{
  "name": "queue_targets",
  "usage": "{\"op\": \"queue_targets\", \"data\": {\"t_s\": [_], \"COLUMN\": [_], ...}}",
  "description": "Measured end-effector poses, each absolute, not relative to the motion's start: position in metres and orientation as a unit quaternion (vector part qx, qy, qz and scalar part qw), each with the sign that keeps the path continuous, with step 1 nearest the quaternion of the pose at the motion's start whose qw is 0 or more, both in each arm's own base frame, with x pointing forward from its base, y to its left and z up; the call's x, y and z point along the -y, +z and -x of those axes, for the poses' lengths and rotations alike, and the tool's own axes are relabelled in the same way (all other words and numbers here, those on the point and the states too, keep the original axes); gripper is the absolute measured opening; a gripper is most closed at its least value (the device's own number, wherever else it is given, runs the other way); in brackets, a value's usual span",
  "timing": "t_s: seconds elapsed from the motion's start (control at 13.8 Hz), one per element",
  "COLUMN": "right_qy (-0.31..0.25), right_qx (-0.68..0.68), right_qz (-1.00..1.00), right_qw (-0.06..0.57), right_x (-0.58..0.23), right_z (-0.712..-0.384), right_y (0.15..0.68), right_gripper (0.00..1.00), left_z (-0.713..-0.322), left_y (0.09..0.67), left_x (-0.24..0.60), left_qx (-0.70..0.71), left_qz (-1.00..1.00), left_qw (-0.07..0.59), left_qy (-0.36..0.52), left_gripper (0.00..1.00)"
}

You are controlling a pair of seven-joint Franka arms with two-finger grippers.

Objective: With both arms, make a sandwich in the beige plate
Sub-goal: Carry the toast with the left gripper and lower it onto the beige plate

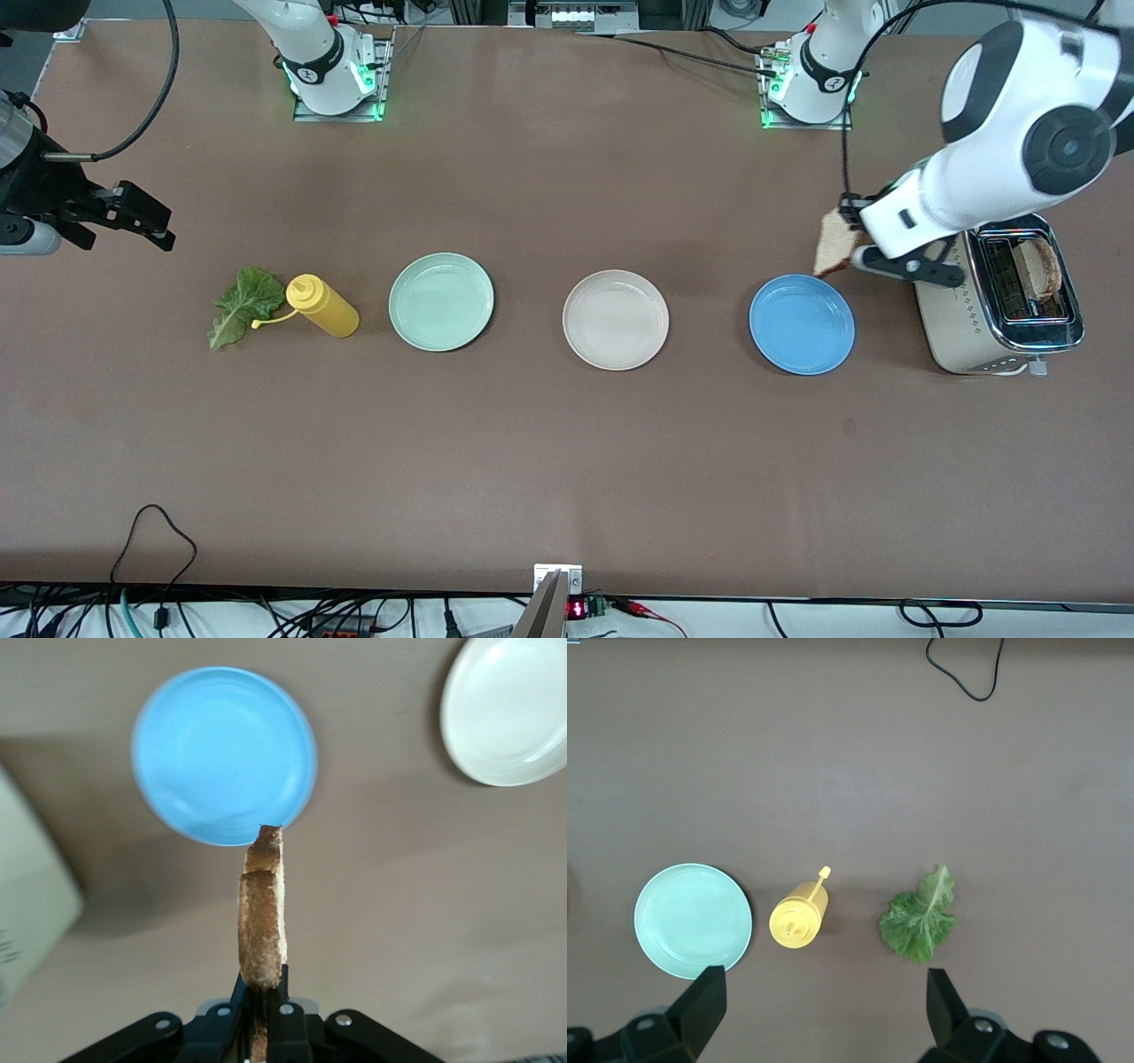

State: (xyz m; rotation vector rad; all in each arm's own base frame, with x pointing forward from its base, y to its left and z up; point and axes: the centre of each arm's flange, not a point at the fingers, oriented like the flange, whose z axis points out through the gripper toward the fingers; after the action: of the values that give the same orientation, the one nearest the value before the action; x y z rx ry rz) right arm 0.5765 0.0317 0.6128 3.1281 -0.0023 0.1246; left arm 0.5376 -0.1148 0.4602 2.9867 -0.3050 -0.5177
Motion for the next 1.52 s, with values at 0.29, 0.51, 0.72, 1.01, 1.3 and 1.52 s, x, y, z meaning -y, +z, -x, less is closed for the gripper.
{"op": "queue_targets", "data": {"t_s": [0.29,0.51,0.72,1.01,1.3,1.52], "right_qy": [0.04,0.04,0.04,0.04,0.04,0.04], "right_qx": [0.001,0.001,0.001,0.001,0.001,0.001], "right_qz": [-0.999,-0.999,-0.999,-0.999,-0.999,-0.999], "right_qw": [0.005,0.005,0.005,0.005,0.005,0.005], "right_x": [-0.032,-0.032,-0.032,-0.032,-0.032,-0.032], "right_z": [-0.577,-0.577,-0.577,-0.577,-0.577,-0.577], "right_y": [0.613,0.613,0.613,0.612,0.612,0.612], "right_gripper": [1.0,1.0,1.0,1.0,1.0,1.0], "left_z": [-0.562,-0.584,-0.597,-0.588,-0.569,-0.562], "left_y": [0.421,0.389,0.348,0.268,0.193,0.164], "left_x": [0.151,0.173,0.204,0.221,0.22,0.221], "left_qx": [0.053,0.008,0.007,0.018,0.024,0.019], "left_qz": [-0.956,-0.933,-0.908,-0.87,-0.853,-0.848], "left_qw": [0.221,0.319,0.402,0.489,0.52,0.529], "left_qy": [-0.184,-0.165,-0.122,-0.062,-0.038,-0.034], "left_gripper": [0.09,0.07,0.07,0.07,0.07,0.07]}}
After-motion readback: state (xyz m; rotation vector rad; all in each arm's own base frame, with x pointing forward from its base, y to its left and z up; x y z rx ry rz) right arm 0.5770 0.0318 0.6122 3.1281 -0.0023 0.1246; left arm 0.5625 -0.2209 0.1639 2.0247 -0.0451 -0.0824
